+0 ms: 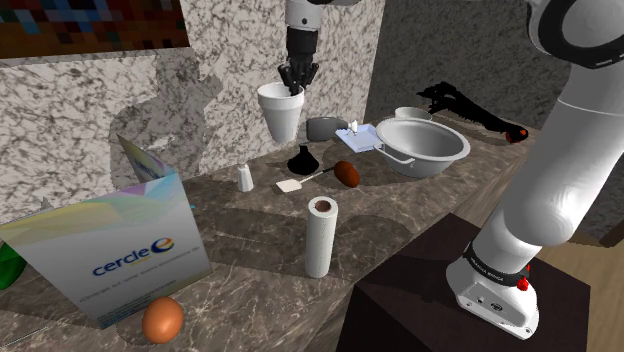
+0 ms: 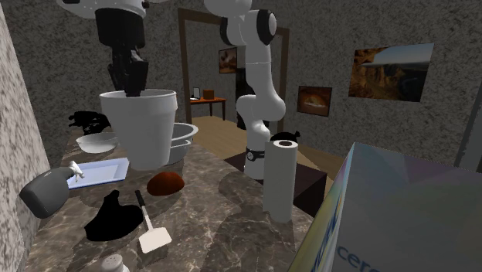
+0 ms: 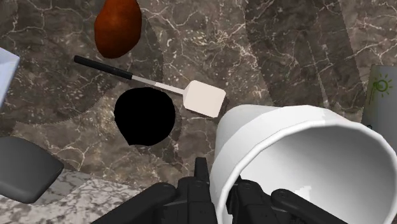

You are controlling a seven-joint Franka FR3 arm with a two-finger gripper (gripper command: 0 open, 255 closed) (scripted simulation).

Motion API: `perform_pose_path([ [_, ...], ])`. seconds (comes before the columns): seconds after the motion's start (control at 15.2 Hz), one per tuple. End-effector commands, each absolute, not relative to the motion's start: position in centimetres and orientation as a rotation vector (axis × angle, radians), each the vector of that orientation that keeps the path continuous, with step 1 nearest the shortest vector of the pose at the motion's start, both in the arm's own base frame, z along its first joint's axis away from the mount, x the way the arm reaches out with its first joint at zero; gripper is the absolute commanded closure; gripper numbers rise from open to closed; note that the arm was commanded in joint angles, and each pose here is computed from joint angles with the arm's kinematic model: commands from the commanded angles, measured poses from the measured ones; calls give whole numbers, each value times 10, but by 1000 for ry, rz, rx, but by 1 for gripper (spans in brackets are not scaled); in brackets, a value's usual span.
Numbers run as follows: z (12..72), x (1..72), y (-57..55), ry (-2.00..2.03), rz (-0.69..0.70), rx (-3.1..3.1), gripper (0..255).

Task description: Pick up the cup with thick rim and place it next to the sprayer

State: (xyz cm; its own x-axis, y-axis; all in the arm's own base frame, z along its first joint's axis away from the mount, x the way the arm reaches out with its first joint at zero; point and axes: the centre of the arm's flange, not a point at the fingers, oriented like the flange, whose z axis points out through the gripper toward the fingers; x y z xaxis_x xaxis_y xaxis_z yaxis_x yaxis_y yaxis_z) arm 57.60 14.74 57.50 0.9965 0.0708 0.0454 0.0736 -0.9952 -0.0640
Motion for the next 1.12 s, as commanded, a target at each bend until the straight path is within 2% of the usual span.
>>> perform_pose_path([
  [0.0, 575, 586, 121, -114, -68, -3073, 255],
  [0.86, 576, 658, -39, -114, -68, -3073, 255],
  [1.06, 560, 658, -39, -114, -68, -3073, 255],
])
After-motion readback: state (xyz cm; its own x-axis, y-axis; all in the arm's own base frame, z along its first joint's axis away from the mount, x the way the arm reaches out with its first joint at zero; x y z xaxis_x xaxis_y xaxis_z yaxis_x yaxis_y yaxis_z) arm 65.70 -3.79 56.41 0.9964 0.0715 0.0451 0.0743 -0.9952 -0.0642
